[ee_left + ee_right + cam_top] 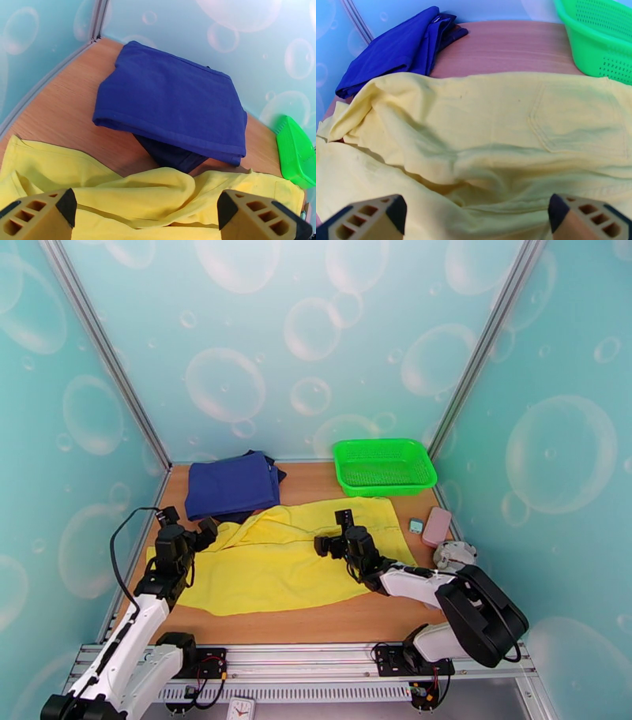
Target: Fold and stack the trousers
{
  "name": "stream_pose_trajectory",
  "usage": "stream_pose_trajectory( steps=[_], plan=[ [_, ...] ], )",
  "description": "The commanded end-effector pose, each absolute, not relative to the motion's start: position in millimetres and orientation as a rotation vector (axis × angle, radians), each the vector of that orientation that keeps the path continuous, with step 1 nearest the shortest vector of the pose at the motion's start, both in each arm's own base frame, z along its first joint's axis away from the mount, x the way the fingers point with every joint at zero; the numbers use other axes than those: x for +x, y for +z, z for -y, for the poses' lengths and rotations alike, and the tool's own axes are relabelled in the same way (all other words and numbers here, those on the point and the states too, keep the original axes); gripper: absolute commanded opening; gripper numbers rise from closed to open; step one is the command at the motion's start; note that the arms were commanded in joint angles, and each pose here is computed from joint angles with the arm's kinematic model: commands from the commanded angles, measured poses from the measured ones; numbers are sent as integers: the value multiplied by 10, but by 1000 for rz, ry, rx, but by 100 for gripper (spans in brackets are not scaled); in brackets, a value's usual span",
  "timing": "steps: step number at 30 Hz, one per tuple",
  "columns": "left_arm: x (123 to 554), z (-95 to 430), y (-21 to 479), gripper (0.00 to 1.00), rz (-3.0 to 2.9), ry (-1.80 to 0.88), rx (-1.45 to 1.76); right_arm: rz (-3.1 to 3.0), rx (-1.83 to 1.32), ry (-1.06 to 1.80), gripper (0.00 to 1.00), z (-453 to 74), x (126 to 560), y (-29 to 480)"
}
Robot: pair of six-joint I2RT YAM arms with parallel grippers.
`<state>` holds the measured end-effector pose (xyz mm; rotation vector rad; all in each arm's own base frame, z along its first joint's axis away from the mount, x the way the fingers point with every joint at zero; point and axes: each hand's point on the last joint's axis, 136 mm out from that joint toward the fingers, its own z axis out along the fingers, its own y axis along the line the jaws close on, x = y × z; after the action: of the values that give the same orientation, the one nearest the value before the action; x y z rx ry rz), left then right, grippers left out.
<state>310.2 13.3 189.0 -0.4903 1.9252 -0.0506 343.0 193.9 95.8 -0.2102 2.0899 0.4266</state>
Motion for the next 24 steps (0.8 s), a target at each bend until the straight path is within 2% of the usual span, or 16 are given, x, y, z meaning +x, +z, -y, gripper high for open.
stream_pose_trajectory(
  steps=[1, 4, 9, 16, 21, 24],
  plan=[
    [2963, -425, 2186, 99, -1781, 113, -559, -2050, -204, 379, 99, -1868, 3456, 1056],
    [2961, -423, 2300, 99, -1734, 91, -550, -2034, -167, 384, 99, -1809, 3448, 1076],
    [3089, -49, 2232, 99, -1771, -156, -429, -1970, -181, 416, 99, -1849, 3407, 1205],
    [3105, -170, 2401, 98, -1794, -35, -453, -1931, -155, 413, 99, -1813, 3391, 1300],
    [3264, 172, 2491, 87, -1839, -150, -321, -1996, -77, 294, 99, -1642, 3459, 1256],
    [3356, 431, 2334, 81, -1914, -192, -216, -2061, 9, 257, 98, -1489, 3527, 1239]
  ],
)
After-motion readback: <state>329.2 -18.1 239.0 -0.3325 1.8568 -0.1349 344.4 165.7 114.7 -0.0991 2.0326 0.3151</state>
